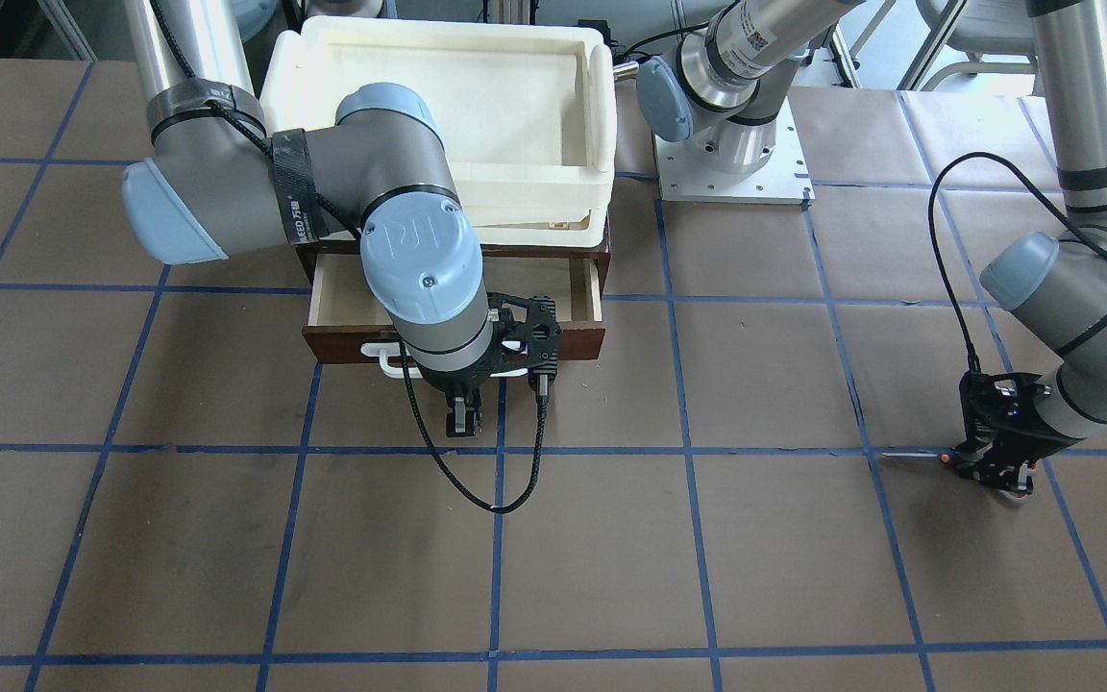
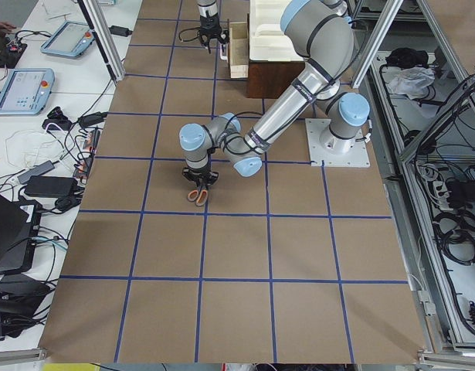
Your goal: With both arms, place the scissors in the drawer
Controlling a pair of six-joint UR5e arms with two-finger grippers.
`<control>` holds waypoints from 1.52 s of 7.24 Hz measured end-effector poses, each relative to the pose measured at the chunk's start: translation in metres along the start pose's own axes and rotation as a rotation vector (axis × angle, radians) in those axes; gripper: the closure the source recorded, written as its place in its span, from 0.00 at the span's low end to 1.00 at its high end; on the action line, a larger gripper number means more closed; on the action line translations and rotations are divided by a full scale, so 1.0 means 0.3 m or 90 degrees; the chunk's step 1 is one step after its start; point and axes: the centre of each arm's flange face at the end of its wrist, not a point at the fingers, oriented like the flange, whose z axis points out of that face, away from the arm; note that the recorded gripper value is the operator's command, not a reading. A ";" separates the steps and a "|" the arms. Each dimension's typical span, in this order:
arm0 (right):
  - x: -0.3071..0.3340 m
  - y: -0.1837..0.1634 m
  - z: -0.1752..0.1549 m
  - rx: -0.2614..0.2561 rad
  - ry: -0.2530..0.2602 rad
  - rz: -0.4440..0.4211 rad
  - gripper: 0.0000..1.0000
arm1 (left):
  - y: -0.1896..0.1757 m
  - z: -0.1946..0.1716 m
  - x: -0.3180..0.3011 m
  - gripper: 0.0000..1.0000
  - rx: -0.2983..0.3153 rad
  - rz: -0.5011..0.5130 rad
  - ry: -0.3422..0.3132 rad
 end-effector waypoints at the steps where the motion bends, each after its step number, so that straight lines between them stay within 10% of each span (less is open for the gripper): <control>1: 0.027 -0.002 0.004 0.001 0.002 0.000 0.35 | -0.004 -0.015 -0.005 1.00 -0.003 0.002 -0.004; 11: 0.189 0.004 -0.038 0.006 0.057 0.005 0.38 | -0.245 -0.798 0.021 1.00 0.008 0.043 -0.021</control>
